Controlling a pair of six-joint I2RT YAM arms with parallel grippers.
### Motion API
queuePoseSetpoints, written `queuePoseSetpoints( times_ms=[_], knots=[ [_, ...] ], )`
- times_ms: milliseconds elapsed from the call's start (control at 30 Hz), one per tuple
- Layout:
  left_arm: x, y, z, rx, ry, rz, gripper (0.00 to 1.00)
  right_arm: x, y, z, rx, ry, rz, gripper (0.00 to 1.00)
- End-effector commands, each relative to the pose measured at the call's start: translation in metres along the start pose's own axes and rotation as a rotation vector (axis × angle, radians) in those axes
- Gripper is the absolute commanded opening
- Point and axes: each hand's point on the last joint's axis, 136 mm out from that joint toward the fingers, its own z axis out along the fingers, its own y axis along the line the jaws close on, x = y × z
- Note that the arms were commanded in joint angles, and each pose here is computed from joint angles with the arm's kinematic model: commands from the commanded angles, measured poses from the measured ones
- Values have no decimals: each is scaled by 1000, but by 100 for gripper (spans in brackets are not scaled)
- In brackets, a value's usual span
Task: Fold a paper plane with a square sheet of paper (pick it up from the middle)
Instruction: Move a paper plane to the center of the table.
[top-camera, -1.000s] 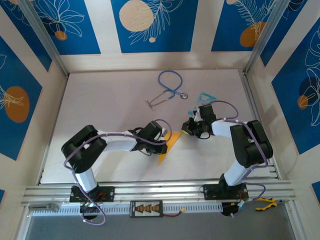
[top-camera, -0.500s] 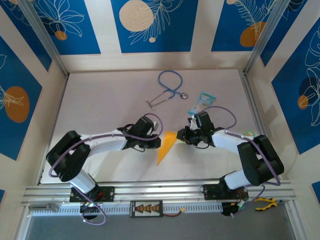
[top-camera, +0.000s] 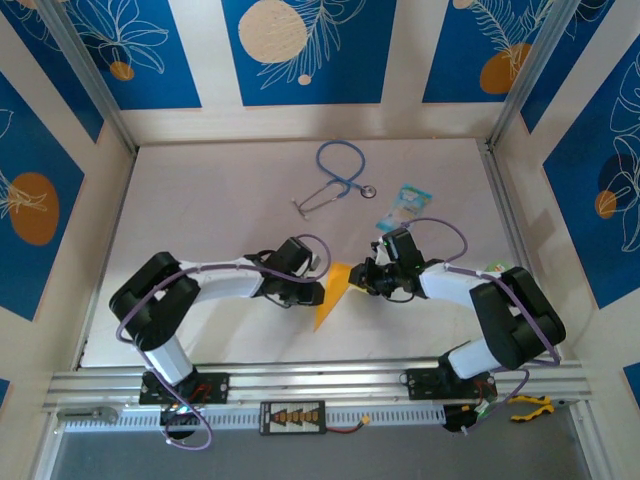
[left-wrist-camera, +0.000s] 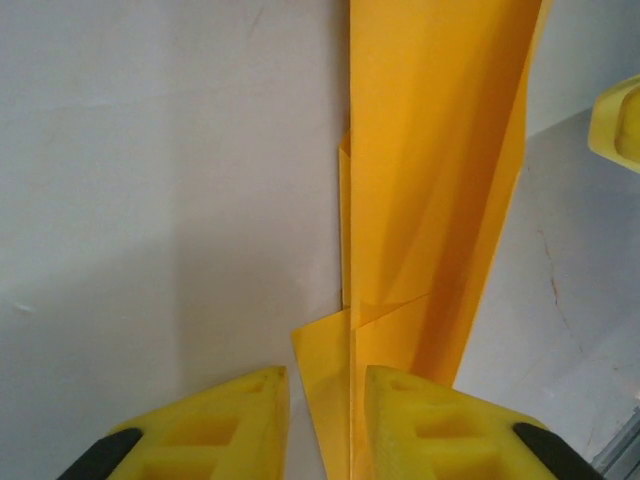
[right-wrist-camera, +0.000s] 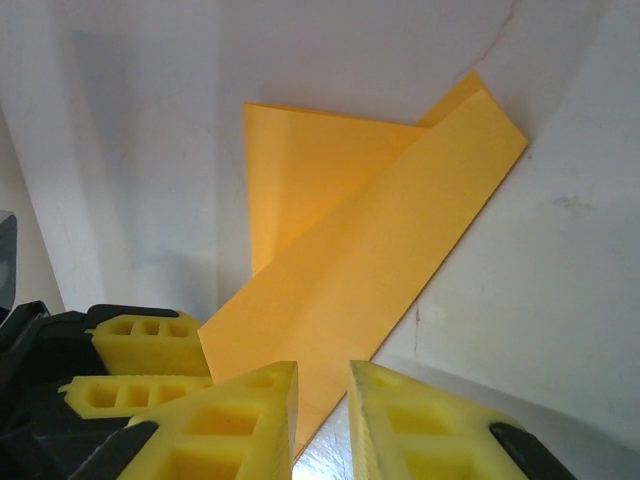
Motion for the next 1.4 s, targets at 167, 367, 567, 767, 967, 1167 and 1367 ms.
queuePoseSetpoints(
  times_ms=[167,367,567,767,967,1167,1367],
  knots=[
    [1,-13,3,62,42,16,29,7,-8,6,13,19,23,22],
    [3,-18,8,93,62,20,30,11,-10,11,15,39,31,22],
    [3,-24,12,131,72,15,30,16,-11,17,15,60,37,22],
    [2,-28,14,161,75,4,28,20,-13,19,16,71,40,21],
    [3,-28,16,167,75,-3,26,22,-13,20,19,72,40,21],
    [2,-32,19,189,79,-11,25,24,-14,20,20,77,42,21],
    [0,-36,21,216,73,-27,25,25,-15,20,17,79,44,21]
  ],
)
